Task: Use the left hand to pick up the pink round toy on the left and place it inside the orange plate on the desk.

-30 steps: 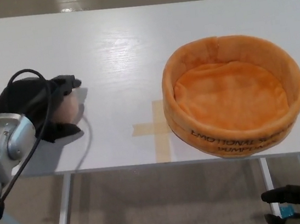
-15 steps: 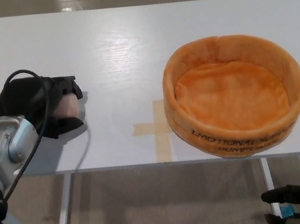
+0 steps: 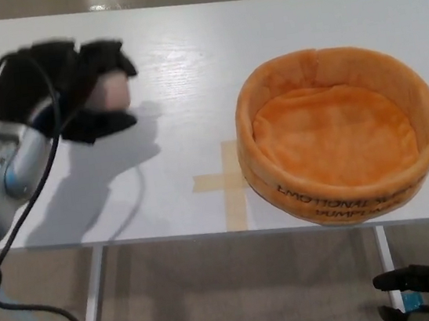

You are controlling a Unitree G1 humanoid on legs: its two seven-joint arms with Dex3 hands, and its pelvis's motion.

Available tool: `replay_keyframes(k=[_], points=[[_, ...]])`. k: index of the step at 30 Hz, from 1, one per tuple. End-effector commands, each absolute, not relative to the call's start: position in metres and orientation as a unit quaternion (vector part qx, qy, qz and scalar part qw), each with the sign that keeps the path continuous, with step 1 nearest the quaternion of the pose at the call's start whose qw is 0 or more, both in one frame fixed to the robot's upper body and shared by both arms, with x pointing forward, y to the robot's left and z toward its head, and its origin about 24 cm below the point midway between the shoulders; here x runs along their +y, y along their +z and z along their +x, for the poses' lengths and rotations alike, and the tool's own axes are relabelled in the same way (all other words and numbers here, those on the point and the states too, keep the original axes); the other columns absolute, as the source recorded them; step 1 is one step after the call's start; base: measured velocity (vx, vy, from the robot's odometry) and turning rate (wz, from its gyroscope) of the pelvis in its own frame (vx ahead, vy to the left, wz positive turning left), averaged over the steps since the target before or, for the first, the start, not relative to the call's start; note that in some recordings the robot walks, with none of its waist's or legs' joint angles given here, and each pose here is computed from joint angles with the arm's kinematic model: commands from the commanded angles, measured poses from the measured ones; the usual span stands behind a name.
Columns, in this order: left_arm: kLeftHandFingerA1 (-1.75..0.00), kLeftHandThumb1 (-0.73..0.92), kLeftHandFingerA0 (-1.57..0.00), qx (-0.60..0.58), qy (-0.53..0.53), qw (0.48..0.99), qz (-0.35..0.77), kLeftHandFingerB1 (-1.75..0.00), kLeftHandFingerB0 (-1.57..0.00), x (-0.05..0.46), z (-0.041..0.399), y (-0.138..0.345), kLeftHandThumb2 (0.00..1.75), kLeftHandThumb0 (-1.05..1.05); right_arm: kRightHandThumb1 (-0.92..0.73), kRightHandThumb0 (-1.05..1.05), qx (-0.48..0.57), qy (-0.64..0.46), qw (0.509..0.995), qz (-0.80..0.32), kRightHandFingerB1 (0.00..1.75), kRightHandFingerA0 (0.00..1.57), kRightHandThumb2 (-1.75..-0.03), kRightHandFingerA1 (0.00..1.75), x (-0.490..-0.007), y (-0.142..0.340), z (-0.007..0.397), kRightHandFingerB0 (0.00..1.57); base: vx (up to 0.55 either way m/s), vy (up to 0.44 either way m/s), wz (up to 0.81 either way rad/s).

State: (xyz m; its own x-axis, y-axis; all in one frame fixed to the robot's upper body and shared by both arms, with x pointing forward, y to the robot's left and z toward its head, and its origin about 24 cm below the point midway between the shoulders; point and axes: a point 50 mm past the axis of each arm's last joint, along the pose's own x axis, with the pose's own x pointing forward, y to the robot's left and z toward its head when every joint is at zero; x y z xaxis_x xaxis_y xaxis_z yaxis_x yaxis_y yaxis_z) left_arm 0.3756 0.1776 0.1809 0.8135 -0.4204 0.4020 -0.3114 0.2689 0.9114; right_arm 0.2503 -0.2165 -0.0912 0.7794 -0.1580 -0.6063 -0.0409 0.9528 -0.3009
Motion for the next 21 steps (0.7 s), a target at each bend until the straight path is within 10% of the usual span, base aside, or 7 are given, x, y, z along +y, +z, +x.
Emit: replay_keyframes(k=[1,4,21], points=[[-1.6,0.66,-0.75,-0.427,-0.042,0.694,0.578,-0.87,-0.79,0.134,0.364,0.23,0.62,-0.31,-0.44,-0.22,0.333,-0.033,0.93,-0.15,0.78,0.72,-0.83,0.89,-0.217,-0.092,0.25,0.6,0.0,0.0,0.0],[-1.55,0.66,-0.75,-0.446,-0.059,0.68,0.578,-0.59,-0.87,0.113,0.363,0.237,0.63,-0.32,-0.44,-0.23,0.33,-0.031,0.932,-0.148,0.79,0.74,-0.84,0.9,-0.215,-0.092,0.249,0.62,0.0,0.0,0.0],[-1.28,0.58,-0.96,-0.465,-0.156,0.642,0.589,-0.49,-0.88,-0.002,0.366,0.215,0.58,-0.3,-0.45,-0.21,0.329,-0.031,0.934,-0.138,0.78,0.72,-0.84,0.89,-0.211,-0.092,0.25,0.61,0.0,0.0,0.0]])
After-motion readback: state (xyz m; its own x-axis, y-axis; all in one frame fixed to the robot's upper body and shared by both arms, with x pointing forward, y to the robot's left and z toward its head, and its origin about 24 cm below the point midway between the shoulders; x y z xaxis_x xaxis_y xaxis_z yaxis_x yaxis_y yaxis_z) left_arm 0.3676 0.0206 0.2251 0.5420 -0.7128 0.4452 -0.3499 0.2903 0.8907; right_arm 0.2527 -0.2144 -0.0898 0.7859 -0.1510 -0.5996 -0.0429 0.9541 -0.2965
